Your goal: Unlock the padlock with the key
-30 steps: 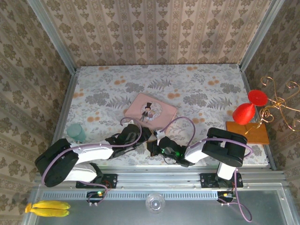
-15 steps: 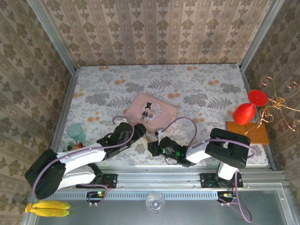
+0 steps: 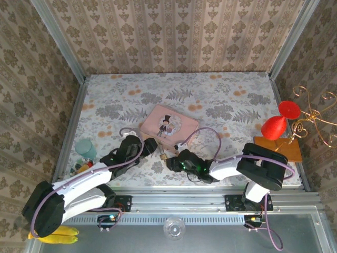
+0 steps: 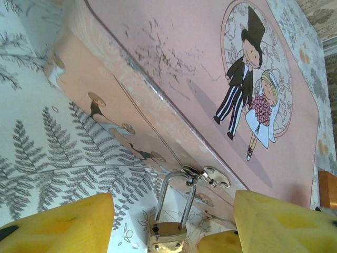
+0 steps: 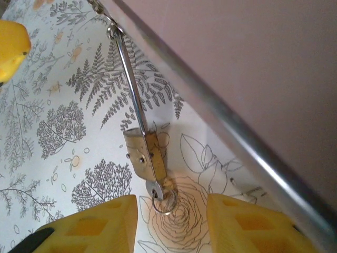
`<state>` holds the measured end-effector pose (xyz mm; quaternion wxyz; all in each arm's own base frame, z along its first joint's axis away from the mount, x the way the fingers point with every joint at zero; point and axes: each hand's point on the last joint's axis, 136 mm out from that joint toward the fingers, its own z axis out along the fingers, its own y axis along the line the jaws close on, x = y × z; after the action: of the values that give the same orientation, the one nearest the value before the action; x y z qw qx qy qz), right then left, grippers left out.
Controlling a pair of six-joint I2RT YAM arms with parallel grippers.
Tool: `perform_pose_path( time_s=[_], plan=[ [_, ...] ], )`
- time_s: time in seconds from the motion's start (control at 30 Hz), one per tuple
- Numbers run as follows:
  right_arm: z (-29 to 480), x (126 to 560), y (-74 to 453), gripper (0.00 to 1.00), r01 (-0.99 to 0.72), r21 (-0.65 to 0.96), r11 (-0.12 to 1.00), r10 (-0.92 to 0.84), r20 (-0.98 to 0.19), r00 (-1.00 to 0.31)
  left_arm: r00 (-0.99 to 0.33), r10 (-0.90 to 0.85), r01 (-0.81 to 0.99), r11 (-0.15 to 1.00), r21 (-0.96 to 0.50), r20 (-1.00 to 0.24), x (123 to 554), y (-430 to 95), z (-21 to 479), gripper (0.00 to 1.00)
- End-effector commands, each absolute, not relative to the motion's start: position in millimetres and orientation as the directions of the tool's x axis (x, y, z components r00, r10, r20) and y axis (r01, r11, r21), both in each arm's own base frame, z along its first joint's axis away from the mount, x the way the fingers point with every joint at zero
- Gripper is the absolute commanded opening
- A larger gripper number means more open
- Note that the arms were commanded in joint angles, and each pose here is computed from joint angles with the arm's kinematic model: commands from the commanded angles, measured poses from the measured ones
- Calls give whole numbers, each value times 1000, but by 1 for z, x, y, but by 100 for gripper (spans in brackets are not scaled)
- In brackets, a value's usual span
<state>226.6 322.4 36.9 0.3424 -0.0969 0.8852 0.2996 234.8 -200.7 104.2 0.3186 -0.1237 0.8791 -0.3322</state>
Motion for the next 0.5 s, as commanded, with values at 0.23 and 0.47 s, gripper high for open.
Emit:
perform_pose_path(
  time_s=[0.23, 0.47],
  plan=[
    [74, 292, 282, 56, -357, 448, 820, 75, -701, -709, -747, -253, 187, 808, -559, -615, 244, -189, 132, 67],
    [98, 311, 258, 56, -325, 525, 787, 155, -677, -719, -749, -172, 213, 852, -478, -640, 255, -178, 134, 67]
  ],
)
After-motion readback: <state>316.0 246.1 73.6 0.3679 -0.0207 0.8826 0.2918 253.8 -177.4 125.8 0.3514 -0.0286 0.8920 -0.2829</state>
